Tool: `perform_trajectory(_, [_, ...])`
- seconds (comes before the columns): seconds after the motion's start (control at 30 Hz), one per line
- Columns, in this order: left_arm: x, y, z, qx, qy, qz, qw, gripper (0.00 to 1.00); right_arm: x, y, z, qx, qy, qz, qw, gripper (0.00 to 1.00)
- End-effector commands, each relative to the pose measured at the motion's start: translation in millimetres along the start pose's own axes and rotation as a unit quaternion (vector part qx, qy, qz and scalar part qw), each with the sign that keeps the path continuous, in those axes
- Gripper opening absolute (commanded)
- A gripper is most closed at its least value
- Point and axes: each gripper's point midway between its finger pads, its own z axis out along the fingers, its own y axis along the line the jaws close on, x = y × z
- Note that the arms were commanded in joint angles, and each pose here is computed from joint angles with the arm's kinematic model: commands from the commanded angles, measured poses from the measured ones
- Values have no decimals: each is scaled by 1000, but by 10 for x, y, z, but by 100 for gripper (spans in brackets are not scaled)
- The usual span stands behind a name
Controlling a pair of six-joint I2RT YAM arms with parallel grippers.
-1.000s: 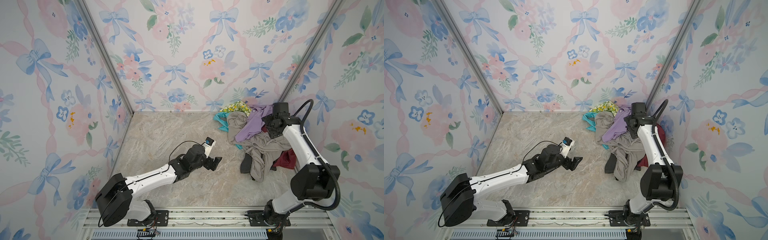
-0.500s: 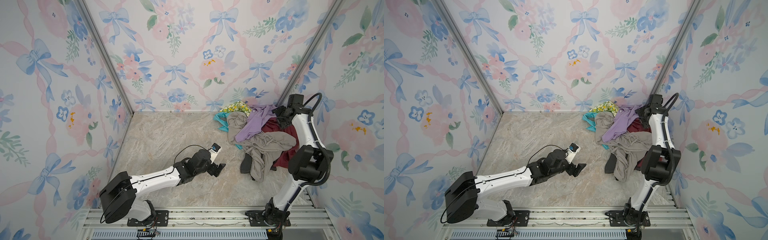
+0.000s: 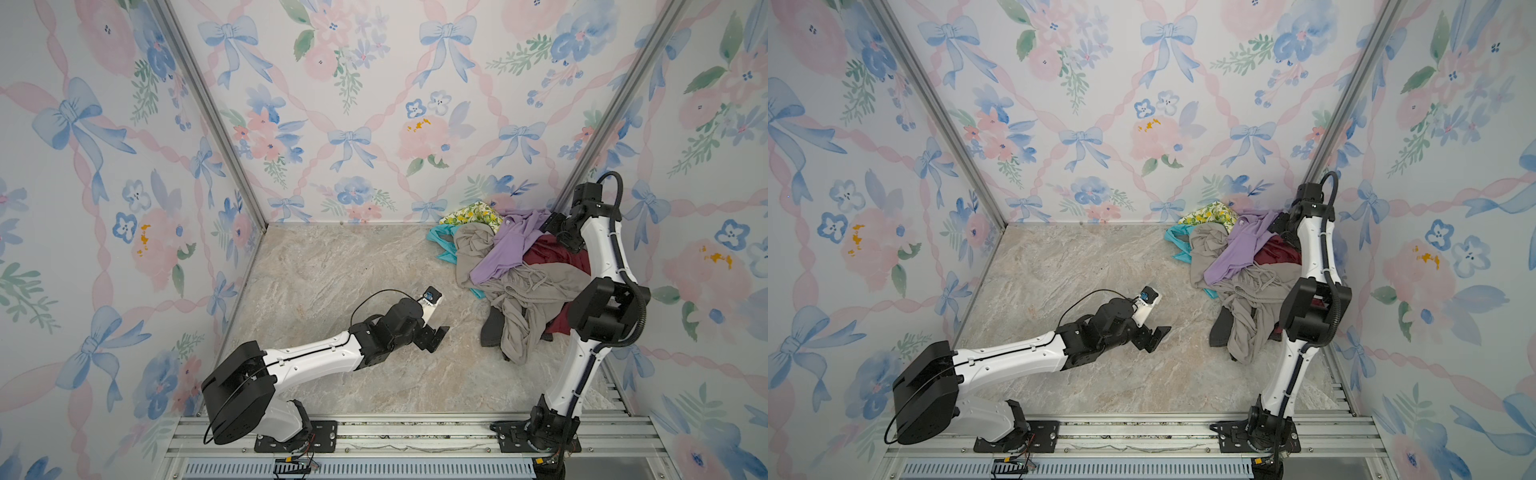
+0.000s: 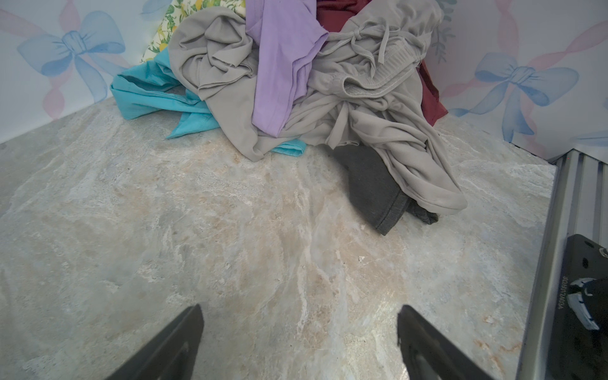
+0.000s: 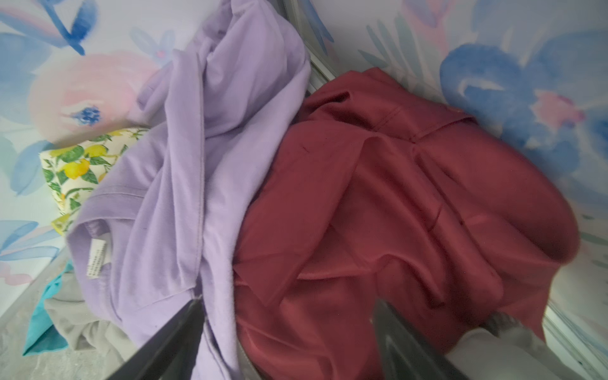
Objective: Pick out a specific cloth from the pile
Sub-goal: 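Reach the right gripper over the pile to the maroon shirt and grasp it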
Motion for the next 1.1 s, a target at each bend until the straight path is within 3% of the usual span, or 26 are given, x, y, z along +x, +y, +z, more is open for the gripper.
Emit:
perform_trajectory(0.0, [-70, 30, 7, -6, -3, 7, 1000, 94, 144, -107, 115, 27, 27, -32, 999, 83])
perform_trajectory(0.33, [-67, 32, 9, -7, -3, 8, 1000, 93, 286, -149, 367, 23, 49, -72, 996, 80])
perform_trajectory(0.53, [-71, 50, 9, -8, -3, 6, 1000, 94, 400, -177, 481, 18, 52, -82, 995, 66])
perform_trajectory(0.8, [-49, 65, 25, -12, 0, 7, 1000, 93, 492, -80, 581, 5, 55, -111, 992, 63])
perform_trajectory(1.07, [-30, 90, 45, -18, 3, 9, 1000, 93, 417, 116, 565, -7, 40, -137, 990, 21])
